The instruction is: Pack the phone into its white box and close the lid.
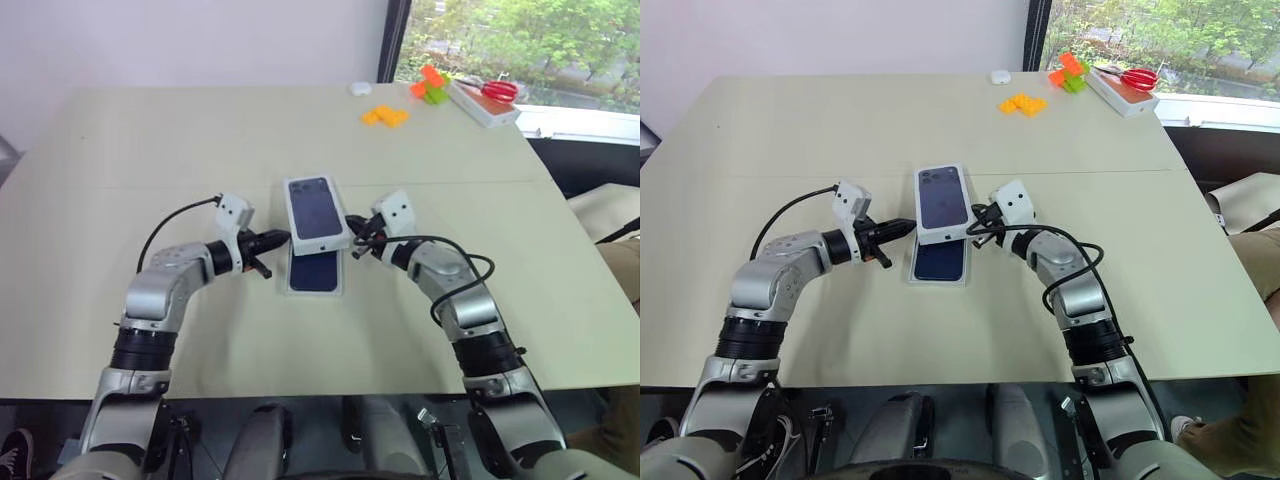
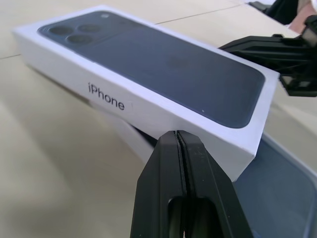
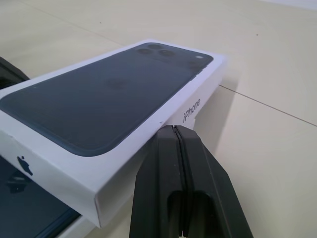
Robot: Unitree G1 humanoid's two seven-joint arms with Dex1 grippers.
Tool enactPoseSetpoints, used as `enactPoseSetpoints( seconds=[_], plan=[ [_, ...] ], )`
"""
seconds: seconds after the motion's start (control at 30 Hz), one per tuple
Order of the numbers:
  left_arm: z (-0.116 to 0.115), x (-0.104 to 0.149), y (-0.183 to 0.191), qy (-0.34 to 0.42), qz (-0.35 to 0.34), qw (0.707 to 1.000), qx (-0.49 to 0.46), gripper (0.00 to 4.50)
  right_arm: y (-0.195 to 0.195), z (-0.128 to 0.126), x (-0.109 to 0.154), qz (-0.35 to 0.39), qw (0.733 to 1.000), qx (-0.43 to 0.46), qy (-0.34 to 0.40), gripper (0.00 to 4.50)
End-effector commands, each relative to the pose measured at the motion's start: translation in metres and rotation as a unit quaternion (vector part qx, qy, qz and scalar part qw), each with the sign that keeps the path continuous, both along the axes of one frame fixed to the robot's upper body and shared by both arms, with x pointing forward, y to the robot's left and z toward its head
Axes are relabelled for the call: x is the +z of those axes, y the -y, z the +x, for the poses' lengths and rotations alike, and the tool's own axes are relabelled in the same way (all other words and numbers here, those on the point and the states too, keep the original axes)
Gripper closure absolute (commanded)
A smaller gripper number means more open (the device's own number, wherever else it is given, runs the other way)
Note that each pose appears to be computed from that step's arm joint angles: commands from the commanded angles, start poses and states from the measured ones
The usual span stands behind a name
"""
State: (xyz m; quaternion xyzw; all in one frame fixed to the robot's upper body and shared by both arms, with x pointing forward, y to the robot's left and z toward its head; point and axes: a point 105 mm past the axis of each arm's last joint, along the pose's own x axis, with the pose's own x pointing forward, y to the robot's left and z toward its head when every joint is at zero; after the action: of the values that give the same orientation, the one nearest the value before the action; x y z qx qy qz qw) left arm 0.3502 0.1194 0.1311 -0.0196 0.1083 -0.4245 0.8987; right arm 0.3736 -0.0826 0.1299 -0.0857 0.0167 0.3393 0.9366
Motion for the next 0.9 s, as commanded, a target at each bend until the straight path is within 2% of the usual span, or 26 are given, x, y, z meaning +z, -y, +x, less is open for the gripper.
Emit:
enactPoseSetpoints(
  seconds=[0.03,0.5,0.9],
  plan=[
    [-0.008,0.017,0.010,0.025,-0.016,0.999,-0.023,4.45,-0.011,-0.009,0.016,0.012,0.999,0.028,0.025,4.50],
    [-0.028,0.012,0.008,0.006,-0.012,0.999,-0.039,4.45,-0.001,-0.031,0.014,-0.005,0.999,0.038,0.011,4.50],
    [-0.043,0.002,-0.009,-0.021,0.007,0.999,-0.042,4.45,-0.001,-0.049,0.015,-0.014,0.997,0.071,-0.011,4.50]
  ],
)
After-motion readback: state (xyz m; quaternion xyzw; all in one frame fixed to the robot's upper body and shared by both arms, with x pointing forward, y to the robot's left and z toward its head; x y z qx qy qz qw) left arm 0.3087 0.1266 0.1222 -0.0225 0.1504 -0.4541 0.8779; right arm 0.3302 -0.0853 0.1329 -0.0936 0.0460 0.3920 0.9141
